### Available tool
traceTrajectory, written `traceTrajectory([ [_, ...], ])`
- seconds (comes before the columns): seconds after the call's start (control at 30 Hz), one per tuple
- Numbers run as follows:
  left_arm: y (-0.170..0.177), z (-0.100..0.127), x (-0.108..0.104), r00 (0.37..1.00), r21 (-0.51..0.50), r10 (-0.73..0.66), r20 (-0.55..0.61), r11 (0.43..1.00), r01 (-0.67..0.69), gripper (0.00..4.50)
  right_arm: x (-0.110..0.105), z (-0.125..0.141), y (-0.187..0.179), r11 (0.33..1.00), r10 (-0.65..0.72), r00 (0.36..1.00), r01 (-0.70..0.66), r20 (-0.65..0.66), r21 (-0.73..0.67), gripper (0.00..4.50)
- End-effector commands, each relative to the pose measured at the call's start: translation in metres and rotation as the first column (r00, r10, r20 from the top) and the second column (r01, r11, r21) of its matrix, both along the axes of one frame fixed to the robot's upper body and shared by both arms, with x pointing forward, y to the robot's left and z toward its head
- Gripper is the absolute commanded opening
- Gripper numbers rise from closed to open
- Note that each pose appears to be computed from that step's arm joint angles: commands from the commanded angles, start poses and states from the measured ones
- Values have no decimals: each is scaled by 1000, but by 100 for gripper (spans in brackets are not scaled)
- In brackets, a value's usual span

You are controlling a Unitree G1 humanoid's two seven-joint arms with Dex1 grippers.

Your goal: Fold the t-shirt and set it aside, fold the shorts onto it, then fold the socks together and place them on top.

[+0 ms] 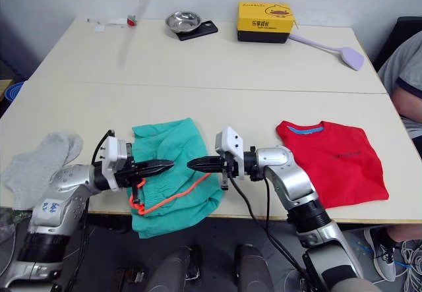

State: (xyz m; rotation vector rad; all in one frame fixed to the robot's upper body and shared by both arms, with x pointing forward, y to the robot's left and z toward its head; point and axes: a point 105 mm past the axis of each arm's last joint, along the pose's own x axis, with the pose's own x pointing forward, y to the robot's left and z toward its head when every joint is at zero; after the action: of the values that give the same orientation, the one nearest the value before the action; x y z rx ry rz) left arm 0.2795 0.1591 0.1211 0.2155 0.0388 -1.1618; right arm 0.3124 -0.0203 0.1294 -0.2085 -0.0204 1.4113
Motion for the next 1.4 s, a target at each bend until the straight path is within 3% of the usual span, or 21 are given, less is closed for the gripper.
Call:
traceTrajectory([
  [0.03,3,-11,-5,999,39,41,18,998,-41,0,12,-19,6,995,-96,994,97,43,-32,1],
  [0.2,3,-41,-17,1000,133,24,-19,991,-22,0,26,-34,-1,976,-204,978,206,30,-67,1],
  [0.3,17,-36,-16,996,96,87,-14,992,-85,0,47,-6,-31,925,-369,925,375,-94,54,1],
  [0.37,21,-23,-20,996,21,85,-15,996,-85,0,42,14,-43,926,-332,913,363,-237,102,36],
  [0.43,24,-4,-24,996,-71,89,-6,993,-89,0,26,31,-47,959,-223,918,267,-329,96,93],
  [0.53,30,16,-28,995,-106,97,33,990,-93,62,19,45,-50,976,-172,890,212,-422,50,206],
  [0.67,38,39,-29,988,-151,127,87,982,-113,192,22,44,-47,978,-181,775,209,-605,-25,349],
  [0.77,41,45,-36,990,-120,111,81,988,-101,290,22,27,-36,966,-257,672,186,-695,-177,450],
  [0.87,45,47,-42,990,-103,114,84,989,-105,400,16,8,-26,941,-319,641,125,-699,-314,450],
  [0.93,42,47,-48,991,-80,84,106,994,-76,444,11,-2,-19,935,-316,632,83,-708,-344,450],
  [1.0,42,47,-52,988,-70,82,129,995,-73,444,6,0,-6,951,-272,589,41,-761,-308,450],
  [1.2,42,45,-57,992,-91,89,87,993,-81,444,-5,2,30,959,-210,562,-43,-800,-281,450],
  [1.4,38,44,-55,993,-97,89,78,992,-81,444,6,-7,46,960,-243,521,8,-818,-280,450],
])
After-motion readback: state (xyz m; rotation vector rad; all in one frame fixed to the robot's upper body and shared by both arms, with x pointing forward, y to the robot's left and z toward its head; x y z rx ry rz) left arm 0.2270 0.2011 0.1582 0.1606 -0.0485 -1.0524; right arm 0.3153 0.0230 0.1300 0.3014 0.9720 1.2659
